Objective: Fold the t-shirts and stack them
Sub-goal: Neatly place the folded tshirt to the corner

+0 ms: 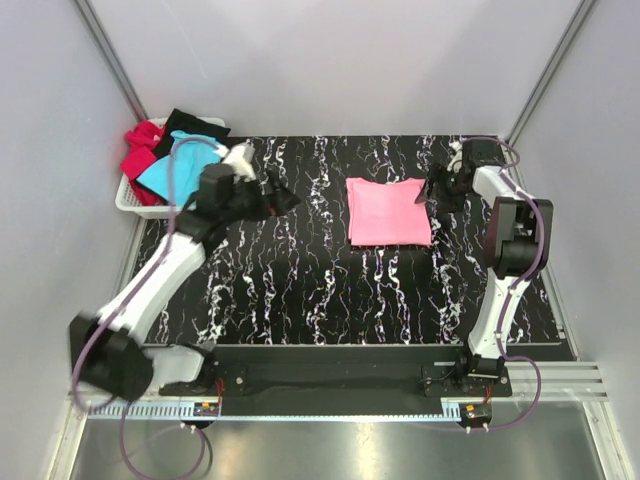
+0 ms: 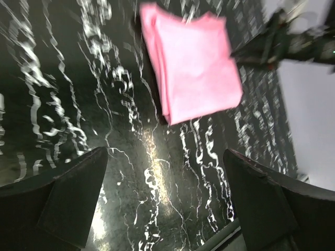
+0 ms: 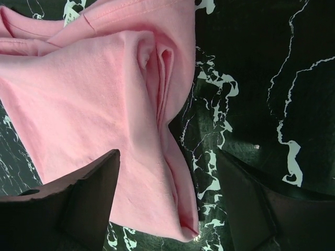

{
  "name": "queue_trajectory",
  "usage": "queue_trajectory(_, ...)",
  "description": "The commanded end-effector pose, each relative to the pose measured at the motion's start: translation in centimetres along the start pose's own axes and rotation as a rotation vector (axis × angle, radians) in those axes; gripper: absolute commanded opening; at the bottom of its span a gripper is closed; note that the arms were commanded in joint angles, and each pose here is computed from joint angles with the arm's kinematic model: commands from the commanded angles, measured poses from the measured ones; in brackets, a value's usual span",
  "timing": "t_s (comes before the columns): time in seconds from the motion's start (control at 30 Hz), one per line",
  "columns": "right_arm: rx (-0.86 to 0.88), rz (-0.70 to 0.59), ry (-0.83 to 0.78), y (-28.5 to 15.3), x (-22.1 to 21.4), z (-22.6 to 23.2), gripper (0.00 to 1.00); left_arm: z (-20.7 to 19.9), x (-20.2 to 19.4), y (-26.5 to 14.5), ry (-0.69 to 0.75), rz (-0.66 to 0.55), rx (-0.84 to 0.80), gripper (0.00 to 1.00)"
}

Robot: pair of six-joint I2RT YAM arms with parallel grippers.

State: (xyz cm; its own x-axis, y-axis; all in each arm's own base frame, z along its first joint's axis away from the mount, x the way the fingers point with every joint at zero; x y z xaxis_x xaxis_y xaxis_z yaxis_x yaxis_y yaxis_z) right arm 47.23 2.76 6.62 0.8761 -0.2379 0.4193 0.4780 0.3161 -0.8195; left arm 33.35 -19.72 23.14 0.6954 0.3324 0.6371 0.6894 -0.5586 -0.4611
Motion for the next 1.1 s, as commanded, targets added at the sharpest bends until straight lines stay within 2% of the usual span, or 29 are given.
queue_trajectory(0.0,0.053,0.001,-0.005,0.6,0.1,0.8,0.80,1.0,-0.2,-4.1,0.046,-0.046,0.052,0.99)
queue_trajectory(0.13,0.057,0.031,0.005,1.4,-0.8,0.5,0.78,1.1,1.0,-8.0,0.046,-0.135,0.094,0.99)
queue_trajectory(0.33,0.065,0.059,0.015,2.5,-1.5,0.2,0.58,1.3,1.7,-10.3,0.039,-0.193,0.125,0.99)
queue_trajectory(0.37,0.068,0.066,0.018,2.8,-1.6,0.1,0.53,1.4,1.6,-10.4,0.038,-0.192,0.127,0.99)
queue_trajectory(0.4,0.068,0.069,0.019,3.0,-1.6,0.0,0.37,1.3,1.6,-10.6,0.037,-0.192,0.128,0.99)
queue_trajectory(0.43,0.065,0.059,0.015,3.1,-1.2,0.0,0.30,1.4,1.6,-10.6,0.037,-0.190,0.134,0.99)
queue_trajectory(0.53,0.033,0.045,0.003,3.4,-0.2,-0.7,0.16,1.6,1.6,-10.9,0.038,-0.184,0.150,0.99)
queue_trajectory(0.77,-0.016,-0.016,-0.023,4.1,4.5,-3.5,0.04,2.1,2.6,-11.1,0.046,-0.199,0.201,0.99)
queue_trajectory(0.8,-0.036,-0.001,-0.005,3.8,4.8,-4.5,0.04,2.4,2.6,-10.7,0.043,-0.186,0.213,0.99)
queue_trajectory(0.83,-0.037,-0.050,-0.016,3.1,7.1,-4.7,0.03,2.5,2.8,-10.5,0.042,-0.184,0.219,0.99)
queue_trajectory(0.9,-0.068,-0.075,0.029,3.0,8.5,-6.9,0.03,2.7,3.3,-10.2,0.038,-0.179,0.236,0.99)
queue_trajectory(1.07,-0.159,-0.114,0.042,2.6,10.8,-11.8,0.03,2.7,4.7,-9.8,0.034,-0.189,0.269,0.99)
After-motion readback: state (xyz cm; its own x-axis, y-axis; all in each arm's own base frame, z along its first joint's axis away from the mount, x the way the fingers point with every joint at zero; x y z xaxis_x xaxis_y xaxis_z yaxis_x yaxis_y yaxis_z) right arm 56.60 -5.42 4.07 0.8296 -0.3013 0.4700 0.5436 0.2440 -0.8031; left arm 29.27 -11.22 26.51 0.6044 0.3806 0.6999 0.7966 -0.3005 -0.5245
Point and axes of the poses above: each gripper's point midway between its finger pads, its own y axis out along the fingers, its own z axis along the line the jaws close on, x = y × z, the point moved 2 cm from there along -y, back along the fingers, and after that the axes turned 3 degrees about -y, right-handed, at the moved point
